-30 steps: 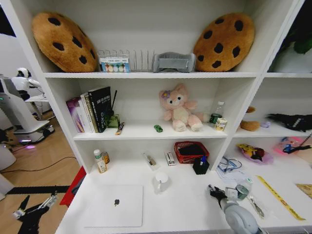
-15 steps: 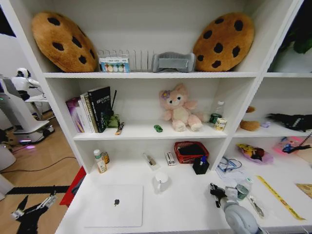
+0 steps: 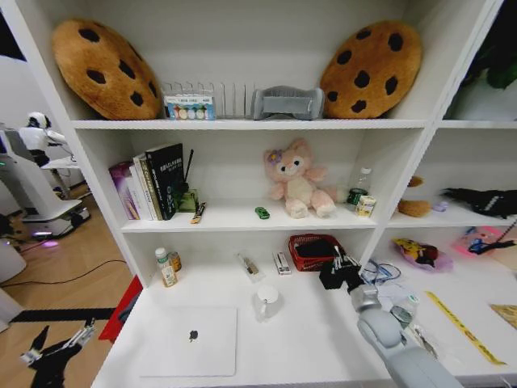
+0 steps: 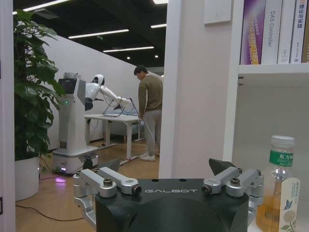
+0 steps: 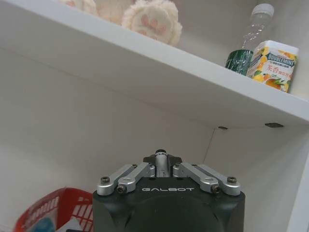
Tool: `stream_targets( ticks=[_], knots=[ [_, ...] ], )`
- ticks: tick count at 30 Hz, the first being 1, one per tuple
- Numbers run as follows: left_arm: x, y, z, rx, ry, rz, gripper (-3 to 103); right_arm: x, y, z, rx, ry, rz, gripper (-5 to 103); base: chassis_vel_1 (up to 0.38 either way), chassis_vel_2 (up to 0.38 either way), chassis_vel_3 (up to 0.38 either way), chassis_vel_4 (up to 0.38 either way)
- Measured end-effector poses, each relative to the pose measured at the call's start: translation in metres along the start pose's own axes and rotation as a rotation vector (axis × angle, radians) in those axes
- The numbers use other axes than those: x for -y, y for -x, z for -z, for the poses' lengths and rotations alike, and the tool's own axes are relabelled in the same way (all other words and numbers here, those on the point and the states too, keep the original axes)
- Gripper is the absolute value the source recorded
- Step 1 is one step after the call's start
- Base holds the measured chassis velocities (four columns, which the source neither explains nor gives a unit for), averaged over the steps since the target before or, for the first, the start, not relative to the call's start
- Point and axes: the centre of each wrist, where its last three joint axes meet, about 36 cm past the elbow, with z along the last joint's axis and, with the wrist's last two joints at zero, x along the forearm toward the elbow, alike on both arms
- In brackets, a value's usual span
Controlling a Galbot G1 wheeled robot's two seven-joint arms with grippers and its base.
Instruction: Organize the objects on the table.
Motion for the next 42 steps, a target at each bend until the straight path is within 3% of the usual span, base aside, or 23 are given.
stream_targets(
  ticks=[11, 23, 25, 31, 37, 42],
  knots=[
    [0.002, 0.004, 0.004, 0.006, 0.001, -0.001, 100, 0.015, 0.026, -0.018, -0.032, -0.018, -0.018, 11, 0.000, 0.000, 0.000, 0.000],
    [0.002, 0.011, 0.005, 0.012, 0.000, -0.003, 100, -0.001, 0.019, -0.035, -0.065, 0.006, -0.001, 8, 0.000, 0.000, 0.000, 0.000],
    [0.002, 0.011, 0.004, 0.012, -0.001, -0.003, 100, -0.002, 0.017, -0.035, -0.068, 0.008, 0.000, 12, 0.000, 0.000, 0.000, 0.000],
    [0.003, 0.014, 0.001, 0.008, -0.011, 0.000, 100, -0.001, 0.010, -0.033, -0.079, 0.034, -0.007, 39, 0.000, 0.000, 0.000, 0.000],
    [0.004, 0.015, 0.000, 0.007, -0.013, -0.002, 100, 0.003, 0.003, -0.026, -0.076, 0.051, -0.020, 55, 0.000, 0.000, 0.000, 0.000],
    [0.002, 0.016, 0.001, 0.009, -0.007, -0.003, 100, -0.006, -0.022, -0.001, -0.063, 0.089, 0.013, 77, 0.000, 0.000, 0.000, 0.000]
  ],
)
